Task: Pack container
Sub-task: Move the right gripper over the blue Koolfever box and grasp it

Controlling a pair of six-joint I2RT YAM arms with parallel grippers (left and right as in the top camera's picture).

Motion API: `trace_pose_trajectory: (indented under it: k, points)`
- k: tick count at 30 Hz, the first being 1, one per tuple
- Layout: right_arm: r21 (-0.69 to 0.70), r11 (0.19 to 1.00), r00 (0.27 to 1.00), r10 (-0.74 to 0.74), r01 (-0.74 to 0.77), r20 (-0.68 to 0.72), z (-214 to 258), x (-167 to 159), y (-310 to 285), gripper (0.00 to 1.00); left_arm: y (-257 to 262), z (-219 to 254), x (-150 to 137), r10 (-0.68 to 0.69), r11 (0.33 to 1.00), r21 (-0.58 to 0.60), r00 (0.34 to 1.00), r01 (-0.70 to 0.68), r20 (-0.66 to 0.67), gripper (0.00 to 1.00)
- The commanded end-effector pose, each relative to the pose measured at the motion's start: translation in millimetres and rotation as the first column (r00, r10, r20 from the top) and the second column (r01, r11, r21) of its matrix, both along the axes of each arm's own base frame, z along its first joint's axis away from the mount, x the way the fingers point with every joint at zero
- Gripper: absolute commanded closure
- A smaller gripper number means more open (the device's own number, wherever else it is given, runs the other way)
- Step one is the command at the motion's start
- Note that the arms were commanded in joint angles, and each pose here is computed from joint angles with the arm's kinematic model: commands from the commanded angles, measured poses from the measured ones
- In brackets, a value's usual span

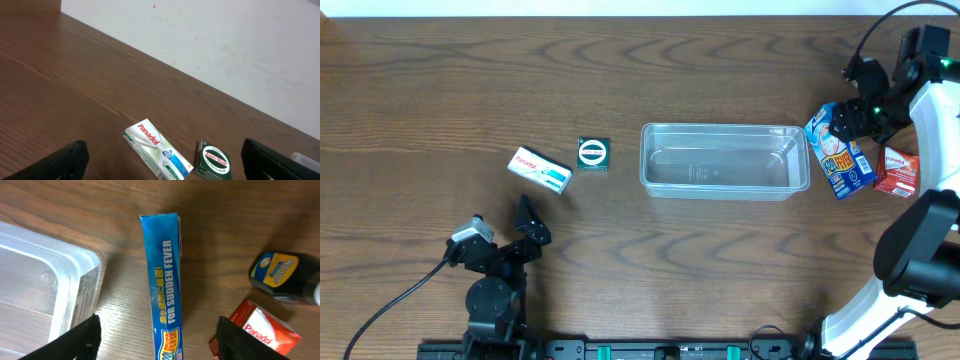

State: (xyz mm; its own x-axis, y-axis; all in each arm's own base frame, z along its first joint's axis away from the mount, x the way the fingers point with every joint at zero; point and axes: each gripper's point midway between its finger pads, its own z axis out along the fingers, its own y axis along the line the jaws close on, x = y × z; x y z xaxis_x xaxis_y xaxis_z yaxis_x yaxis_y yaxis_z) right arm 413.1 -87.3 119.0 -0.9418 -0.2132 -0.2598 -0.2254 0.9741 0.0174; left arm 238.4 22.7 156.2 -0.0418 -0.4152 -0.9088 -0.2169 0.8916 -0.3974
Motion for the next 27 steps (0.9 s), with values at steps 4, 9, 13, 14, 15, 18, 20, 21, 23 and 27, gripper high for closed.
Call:
trace_pose_trajectory:
  k: [4, 9, 13, 14, 15, 18, 20, 21, 23, 27]
  points:
    - [0.01, 1.0, 0.998, -0.007, 0.008, -0.065, -29, 0, -1, 0.42, 4, -15, 0, 0.018, 1.0, 0.02, 0.999, -0.017, -0.035, 0.02]
    - [0.01, 1.0, 0.997, -0.007, 0.008, -0.076, -33, 0, -1, 0.48, 4, -15, 0, 0.018, 1.0, 0.02, 0.999, -0.017, -0.035, 0.02]
    - [-0.007, 1.0, 0.996, -0.011, 0.011, -0.084, -35, -2, -4, 0.53, 4, -15, 0, 0.018, 1.0, 0.02, 0.999, -0.017, -0.035, 0.02]
    - [-0.006, 1.0, 0.996, -0.011, 0.011, -0.084, -35, -2, -3, 0.54, 4, -15, 0, 0.018, 1.0, 0.02, 0.999, -0.017, -0.035, 0.02]
    - [-0.006, 1.0, 0.996, -0.012, 0.011, -0.085, -35, -2, -3, 0.54, 4, -15, 0, 0.018, 1.0, 0.02, 0.999, -0.017, -0.035, 0.02]
    - [-0.006, 1.0, 0.996, -0.012, 0.011, -0.087, -35, -3, -3, 0.54, 4, -15, 0, 0.018, 1.0, 0.02, 0.999, -0.017, -0.035, 0.02]
    - [-0.006, 1.0, 0.996, -0.012, 0.011, -0.087, -35, -3, -3, 0.54, 4, -15, 0, 0.018, 1.0, 0.02, 0.999, -0.017, -0.035, 0.02]
    - [-0.006, 1.0, 0.996, -0.012, 0.011, -0.088, -36, -3, -3, 0.54, 4, -15, 0, 0.018, 1.0, 0.02, 0.999, -0.017, -0.035, 0.02]
    - [-0.006, 1.0, 0.996, -0.012, 0.011, -0.088, -36, -3, -3, 0.59, 4, -15, 0, 0.018, 1.0, 0.02, 0.999, -0.017, -0.035, 0.02]
    - [-0.005, 1.0, 0.996, -0.012, 0.011, -0.088, -36, -3, -3, 0.66, 4, -15, 0, 0.018, 1.0, 0.02, 0.999, -0.017, -0.035, 0.02]
